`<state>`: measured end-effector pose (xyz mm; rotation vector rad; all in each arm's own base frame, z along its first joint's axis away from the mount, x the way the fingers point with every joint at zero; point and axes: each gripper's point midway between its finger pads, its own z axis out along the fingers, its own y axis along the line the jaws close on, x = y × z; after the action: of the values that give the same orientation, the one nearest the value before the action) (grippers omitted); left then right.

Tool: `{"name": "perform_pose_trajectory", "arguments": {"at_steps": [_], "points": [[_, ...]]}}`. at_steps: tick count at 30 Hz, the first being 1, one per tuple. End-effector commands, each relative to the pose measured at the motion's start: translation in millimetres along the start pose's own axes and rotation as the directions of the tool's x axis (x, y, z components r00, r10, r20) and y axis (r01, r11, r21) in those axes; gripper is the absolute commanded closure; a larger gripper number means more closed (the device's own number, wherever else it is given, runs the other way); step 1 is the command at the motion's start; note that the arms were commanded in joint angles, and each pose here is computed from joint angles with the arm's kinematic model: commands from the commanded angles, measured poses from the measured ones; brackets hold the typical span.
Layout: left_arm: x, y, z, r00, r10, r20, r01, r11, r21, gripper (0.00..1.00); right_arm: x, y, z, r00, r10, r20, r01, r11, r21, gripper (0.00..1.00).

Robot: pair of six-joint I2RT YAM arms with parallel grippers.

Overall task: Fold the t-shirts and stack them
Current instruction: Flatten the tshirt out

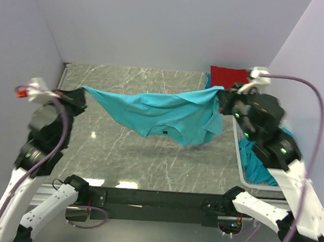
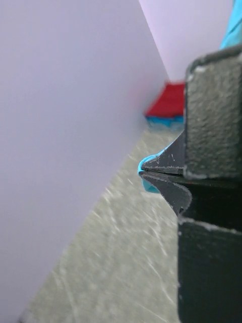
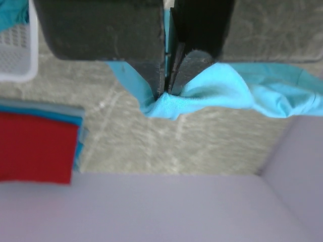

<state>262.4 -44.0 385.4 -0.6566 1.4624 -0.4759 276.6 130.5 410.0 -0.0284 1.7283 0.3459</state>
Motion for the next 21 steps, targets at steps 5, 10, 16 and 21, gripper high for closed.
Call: {"name": "perform_pose_trajectory", "arguments": {"at_steps": [5, 10, 16, 21], "points": [[-108.0, -46.9, -68.0, 0.971, -0.134, 0.199, 0.089, 0.972, 0.218, 0.99, -77.8, 34.9, -111.9, 0.976, 0.09, 0.199, -0.013, 0.935, -0.355, 1.0], [-125.9, -56.2, -75.2, 0.969, -0.128, 0.211, 0.08, 0.972, 0.221, 0.99, -75.6, 40.4, -138.0, 0.97, 0.137, 0.2, -0.037, 0.899, -0.437, 0.99], [-72.6, -32.5, -17.5, 0.992, 0.016, 0.127, -0.02, 0.999, 0.026, 0.99, -24.0, 25.3, -71.1, 0.991, 0.12, 0.054, -0.102, 0.961, -0.255, 0.95], [44.8, 54.2, 50.4, 0.983, 0.164, -0.077, -0.18, 0.938, -0.296, 0.99, 108.4, 15.2, 38.6, 0.946, 0.12, -0.302, -0.166, 0.977, -0.13, 0.93]]}}
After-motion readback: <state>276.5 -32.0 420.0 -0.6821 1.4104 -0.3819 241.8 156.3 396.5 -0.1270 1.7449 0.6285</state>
